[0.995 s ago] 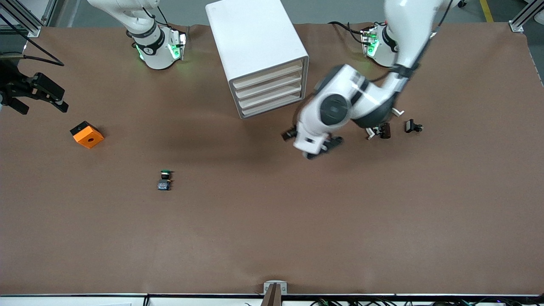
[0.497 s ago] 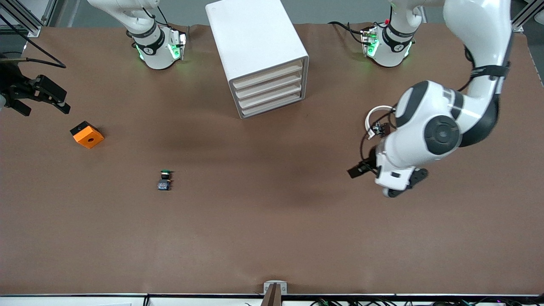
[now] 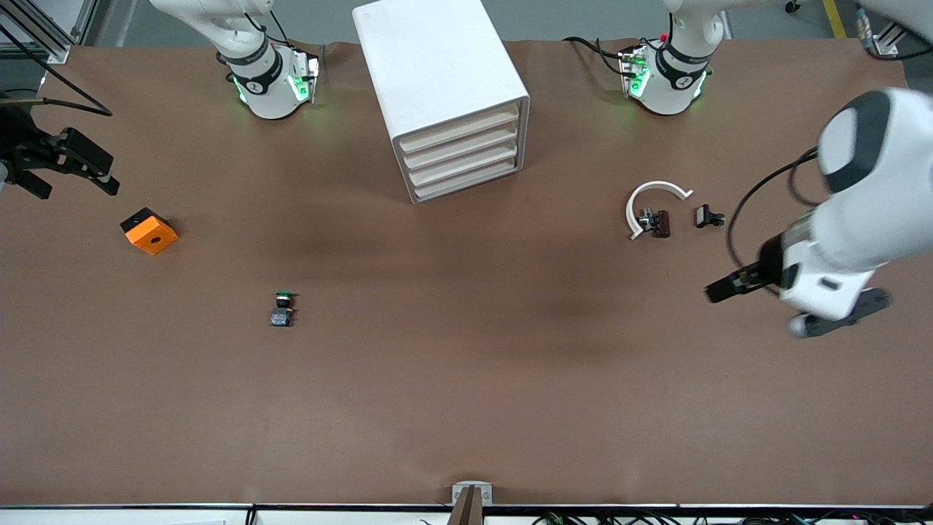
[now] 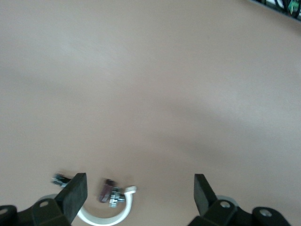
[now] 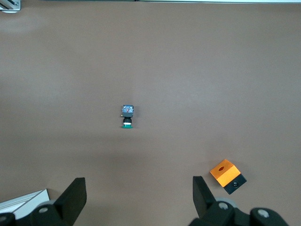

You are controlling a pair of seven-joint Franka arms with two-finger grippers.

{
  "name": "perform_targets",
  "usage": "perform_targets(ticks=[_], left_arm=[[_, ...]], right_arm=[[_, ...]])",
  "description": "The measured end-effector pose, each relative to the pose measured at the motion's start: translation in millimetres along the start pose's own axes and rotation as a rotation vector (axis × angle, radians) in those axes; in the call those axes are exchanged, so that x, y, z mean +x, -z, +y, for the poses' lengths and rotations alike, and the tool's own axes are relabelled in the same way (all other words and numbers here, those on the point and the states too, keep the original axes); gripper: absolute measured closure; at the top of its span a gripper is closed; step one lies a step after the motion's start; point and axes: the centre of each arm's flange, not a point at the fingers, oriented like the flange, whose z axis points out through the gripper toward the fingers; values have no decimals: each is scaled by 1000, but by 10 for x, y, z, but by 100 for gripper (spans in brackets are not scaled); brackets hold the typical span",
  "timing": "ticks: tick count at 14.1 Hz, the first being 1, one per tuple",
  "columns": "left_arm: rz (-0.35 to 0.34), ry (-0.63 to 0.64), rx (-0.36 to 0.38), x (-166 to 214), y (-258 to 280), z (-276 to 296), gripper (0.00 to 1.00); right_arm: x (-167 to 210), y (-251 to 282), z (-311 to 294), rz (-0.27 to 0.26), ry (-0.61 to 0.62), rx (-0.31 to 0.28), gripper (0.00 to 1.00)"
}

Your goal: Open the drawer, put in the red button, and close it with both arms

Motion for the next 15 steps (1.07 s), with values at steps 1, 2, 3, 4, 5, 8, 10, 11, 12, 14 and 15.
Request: perform_targets(ticks=[1, 2, 3, 4, 5, 8, 10, 11, 12, 14, 15], left_arm=[[7, -23, 9, -44, 176, -130, 0], [14, -48, 18, -101, 342, -235, 0], [20, -71, 27, -159, 492, -332, 0], [22, -94, 37, -225, 629, -418, 0], [26, -114, 45, -294, 748, -473, 0], [26, -156, 76, -612, 1067, -445, 0], [-5, -173, 88, -882, 1222, -386, 0], [-14, -182, 89, -990, 1277, -380, 0], [-18, -197, 90, -1078, 1307, -392, 0], [-27, -220, 95, -1252, 1293, -420, 0], [-30, -224, 100, -1335, 1276, -431, 0]], right_arm=[[0, 1, 0, 0, 0, 0, 0], [0, 2, 0, 0, 0, 0, 0], [0, 3, 1, 0, 0, 0, 0], [0, 3, 2, 0, 0, 0, 0], [0, 3, 2, 0, 0, 0, 0], [-1, 3, 3, -1, 0, 0, 0], [-1, 3, 3, -1, 0, 0, 0], [-1, 3, 3, -1, -1, 0, 0], [-1, 3, 3, -1, -1, 0, 0], [-1, 3, 2, -1, 0, 0, 0], [-1, 3, 2, -1, 0, 0, 0]])
